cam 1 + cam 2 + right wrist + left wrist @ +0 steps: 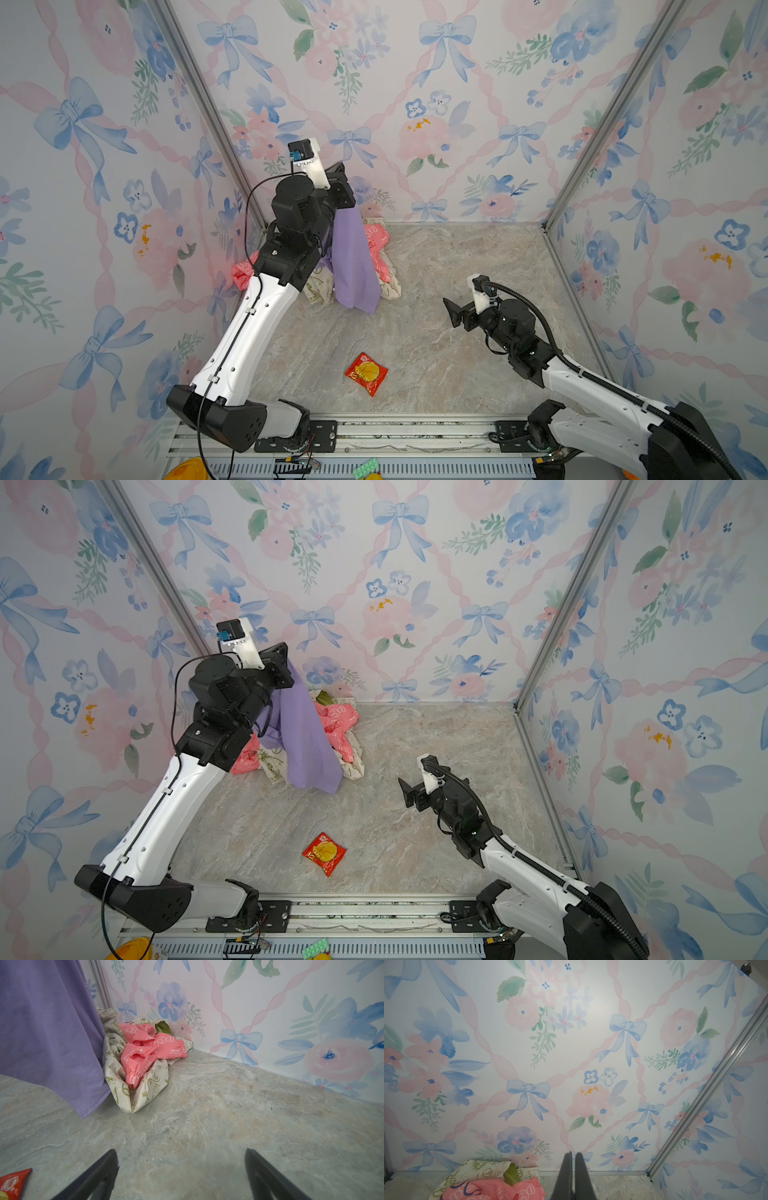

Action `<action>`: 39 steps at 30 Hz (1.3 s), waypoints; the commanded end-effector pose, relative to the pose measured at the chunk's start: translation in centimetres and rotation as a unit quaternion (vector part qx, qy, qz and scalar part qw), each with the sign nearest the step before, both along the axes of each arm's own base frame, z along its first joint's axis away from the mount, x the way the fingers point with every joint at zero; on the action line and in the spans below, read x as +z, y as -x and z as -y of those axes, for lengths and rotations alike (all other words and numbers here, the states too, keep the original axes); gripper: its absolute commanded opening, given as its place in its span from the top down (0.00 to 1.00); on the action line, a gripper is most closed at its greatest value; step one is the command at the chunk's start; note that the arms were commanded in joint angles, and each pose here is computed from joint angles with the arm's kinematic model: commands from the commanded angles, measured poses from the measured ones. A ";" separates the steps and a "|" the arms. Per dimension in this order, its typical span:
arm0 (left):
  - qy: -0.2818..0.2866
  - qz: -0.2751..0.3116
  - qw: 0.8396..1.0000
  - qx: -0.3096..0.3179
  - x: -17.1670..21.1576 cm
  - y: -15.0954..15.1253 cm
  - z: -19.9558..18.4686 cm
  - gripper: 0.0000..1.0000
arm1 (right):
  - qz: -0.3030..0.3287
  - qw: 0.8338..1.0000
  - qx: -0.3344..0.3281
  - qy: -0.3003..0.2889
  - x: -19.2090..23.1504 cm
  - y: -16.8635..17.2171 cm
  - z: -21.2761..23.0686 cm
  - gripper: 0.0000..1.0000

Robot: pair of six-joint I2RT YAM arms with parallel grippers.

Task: Pick out a specific cloth from the pile
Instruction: 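Lift the lavender shirt high with the left gripper, then carry the lavender shirt away from the pile and lower it with the left gripper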

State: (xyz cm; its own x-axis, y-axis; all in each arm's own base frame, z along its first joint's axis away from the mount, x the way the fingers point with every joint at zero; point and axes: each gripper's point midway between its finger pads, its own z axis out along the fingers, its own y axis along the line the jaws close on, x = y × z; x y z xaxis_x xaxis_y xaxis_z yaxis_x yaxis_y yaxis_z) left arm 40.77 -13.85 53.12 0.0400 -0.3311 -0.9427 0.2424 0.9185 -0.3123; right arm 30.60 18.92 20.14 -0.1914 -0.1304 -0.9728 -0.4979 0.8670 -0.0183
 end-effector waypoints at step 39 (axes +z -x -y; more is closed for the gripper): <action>-0.043 -0.123 0.962 -0.242 -22.6 -7.8 36.9 1.00 | -0.037 0.927 -0.353 -0.126 -1.0 0.0 16.6 0.03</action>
